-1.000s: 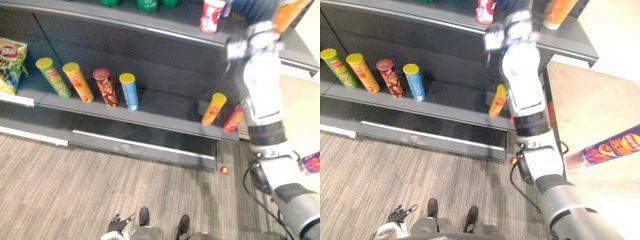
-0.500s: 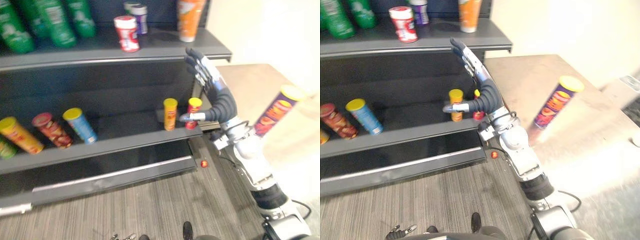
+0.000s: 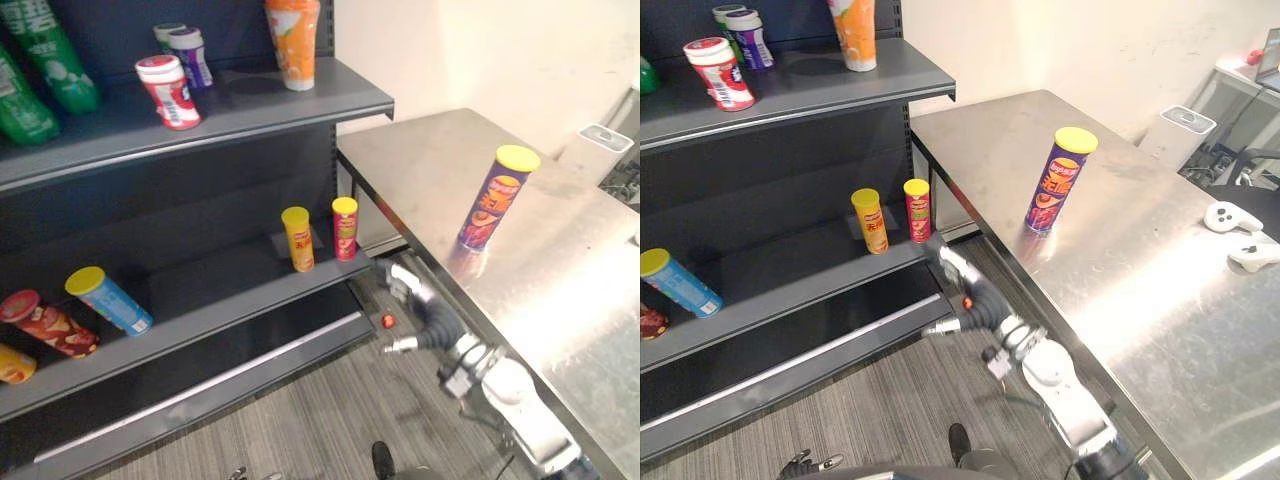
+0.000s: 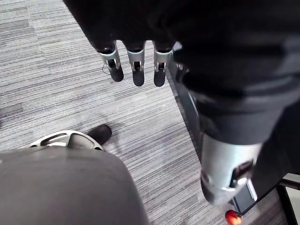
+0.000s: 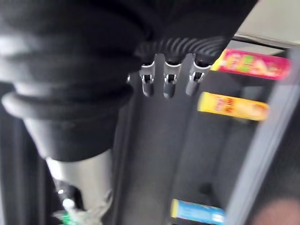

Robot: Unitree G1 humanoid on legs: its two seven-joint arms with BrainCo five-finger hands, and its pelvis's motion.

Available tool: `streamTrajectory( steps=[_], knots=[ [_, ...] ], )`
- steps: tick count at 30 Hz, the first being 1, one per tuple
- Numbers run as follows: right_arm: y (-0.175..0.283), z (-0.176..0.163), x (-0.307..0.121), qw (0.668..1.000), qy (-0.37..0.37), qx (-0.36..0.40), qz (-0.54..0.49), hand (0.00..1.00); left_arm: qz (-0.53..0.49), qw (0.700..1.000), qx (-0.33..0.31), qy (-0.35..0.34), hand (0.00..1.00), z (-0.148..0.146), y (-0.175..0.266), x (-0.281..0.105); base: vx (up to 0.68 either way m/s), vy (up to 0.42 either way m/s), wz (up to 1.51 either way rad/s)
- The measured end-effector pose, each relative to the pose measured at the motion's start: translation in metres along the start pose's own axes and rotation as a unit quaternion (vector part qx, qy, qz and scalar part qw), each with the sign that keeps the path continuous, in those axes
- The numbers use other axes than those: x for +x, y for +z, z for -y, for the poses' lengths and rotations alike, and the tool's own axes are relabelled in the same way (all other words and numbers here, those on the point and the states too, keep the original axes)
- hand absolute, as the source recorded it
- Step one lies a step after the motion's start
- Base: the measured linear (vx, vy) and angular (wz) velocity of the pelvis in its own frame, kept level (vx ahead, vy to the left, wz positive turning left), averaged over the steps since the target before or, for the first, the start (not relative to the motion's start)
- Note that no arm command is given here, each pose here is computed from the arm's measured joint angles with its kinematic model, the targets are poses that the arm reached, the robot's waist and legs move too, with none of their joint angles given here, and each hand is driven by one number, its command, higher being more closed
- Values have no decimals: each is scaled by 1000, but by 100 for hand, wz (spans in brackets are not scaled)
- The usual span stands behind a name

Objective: Put the gum and the chips on the shelf.

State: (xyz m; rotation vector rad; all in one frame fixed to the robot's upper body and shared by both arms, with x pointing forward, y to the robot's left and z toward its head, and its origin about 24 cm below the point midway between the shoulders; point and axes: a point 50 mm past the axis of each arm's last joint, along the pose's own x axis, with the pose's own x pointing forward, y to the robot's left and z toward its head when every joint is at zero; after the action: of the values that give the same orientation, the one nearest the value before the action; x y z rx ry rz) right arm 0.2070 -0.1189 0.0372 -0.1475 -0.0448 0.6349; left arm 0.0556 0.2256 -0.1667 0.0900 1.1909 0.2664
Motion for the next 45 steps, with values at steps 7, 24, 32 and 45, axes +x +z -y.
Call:
streamTrajectory(
  steps=[7,24,32,45],
  knots=[
    [-93,-19,-32,976,-50,24,-210,0,-3,1000,10,-7,0,6,-2,-1,-45,-9,34],
    [-201,-38,-174,745,-291,154,-581,0,-3,1000,-14,4,0,8,-3,-1,19,5,27],
    [-202,-43,-184,712,-345,203,-577,0,-3,1000,-25,5,0,8,-3,-1,27,0,11],
    [-201,-52,-189,670,-426,278,-541,0,18,998,-49,18,0,2,14,2,-13,12,-80]
  ],
)
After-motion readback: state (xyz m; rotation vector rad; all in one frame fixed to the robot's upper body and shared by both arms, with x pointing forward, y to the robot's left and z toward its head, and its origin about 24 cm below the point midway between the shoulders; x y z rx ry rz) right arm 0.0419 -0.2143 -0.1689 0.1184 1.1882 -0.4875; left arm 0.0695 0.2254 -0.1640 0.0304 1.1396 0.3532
